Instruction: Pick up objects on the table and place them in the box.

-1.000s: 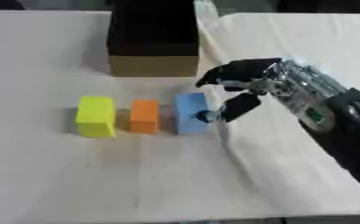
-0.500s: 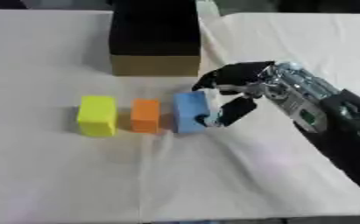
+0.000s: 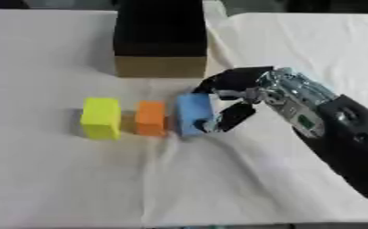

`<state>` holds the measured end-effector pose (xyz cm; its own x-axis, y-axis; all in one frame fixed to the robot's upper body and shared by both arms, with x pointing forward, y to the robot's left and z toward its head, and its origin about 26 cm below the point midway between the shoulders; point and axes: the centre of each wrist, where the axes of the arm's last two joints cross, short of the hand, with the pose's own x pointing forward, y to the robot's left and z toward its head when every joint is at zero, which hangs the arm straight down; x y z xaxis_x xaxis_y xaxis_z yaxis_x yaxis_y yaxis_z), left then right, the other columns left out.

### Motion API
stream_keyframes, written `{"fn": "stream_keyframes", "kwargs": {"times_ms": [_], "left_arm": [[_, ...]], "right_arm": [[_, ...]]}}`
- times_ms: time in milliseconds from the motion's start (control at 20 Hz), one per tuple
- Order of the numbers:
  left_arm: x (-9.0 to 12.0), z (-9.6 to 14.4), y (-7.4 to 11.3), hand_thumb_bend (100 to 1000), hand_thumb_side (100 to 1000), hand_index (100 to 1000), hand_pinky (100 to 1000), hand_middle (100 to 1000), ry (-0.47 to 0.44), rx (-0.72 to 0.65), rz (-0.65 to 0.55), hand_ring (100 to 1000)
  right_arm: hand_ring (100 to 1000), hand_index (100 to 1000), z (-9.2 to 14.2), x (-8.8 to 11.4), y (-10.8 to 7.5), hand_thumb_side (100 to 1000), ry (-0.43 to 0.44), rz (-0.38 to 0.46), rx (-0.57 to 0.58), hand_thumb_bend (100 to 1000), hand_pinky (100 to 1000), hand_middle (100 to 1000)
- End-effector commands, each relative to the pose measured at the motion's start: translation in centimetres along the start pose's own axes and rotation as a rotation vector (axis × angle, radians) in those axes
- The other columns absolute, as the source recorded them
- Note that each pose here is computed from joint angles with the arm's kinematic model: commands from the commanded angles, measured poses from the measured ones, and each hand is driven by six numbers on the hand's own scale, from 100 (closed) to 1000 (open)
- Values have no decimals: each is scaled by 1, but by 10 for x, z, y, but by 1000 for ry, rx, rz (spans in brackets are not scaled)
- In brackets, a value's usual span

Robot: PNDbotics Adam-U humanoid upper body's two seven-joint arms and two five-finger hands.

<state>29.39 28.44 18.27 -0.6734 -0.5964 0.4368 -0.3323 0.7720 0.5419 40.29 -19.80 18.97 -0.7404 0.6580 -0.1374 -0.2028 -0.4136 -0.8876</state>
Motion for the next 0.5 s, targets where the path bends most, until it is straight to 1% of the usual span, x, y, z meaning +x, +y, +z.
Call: {"fn": "stream_keyframes", "kwargs": {"times_ms": [50, 200, 350, 400, 500], "left_arm": [[3, -4, 6, 108, 916, 785, 707, 634, -26, -4, -19, 576], [3, -4, 6, 107, 914, 785, 707, 634, -25, -6, -20, 577], [3, -4, 6, 106, 915, 785, 707, 634, -22, -8, -22, 577], [3, -4, 6, 106, 915, 785, 707, 634, -22, -8, -22, 577], [3, -4, 6, 106, 916, 785, 707, 635, -21, -10, -23, 577]], "right_arm": [[945, 948, 4, -3, -9, 855, -2, 8, -26, 194, 938, 845], [921, 894, 7, -3, -12, 818, -3, 1, -68, 100, 914, 786], [903, 861, 10, -5, -14, 811, 1, -22, -108, 100, 899, 751], [901, 856, 11, -6, -15, 825, 3, -29, -119, 100, 897, 745], [901, 852, 14, -9, -19, 814, 11, -41, -140, 100, 898, 742]]}}
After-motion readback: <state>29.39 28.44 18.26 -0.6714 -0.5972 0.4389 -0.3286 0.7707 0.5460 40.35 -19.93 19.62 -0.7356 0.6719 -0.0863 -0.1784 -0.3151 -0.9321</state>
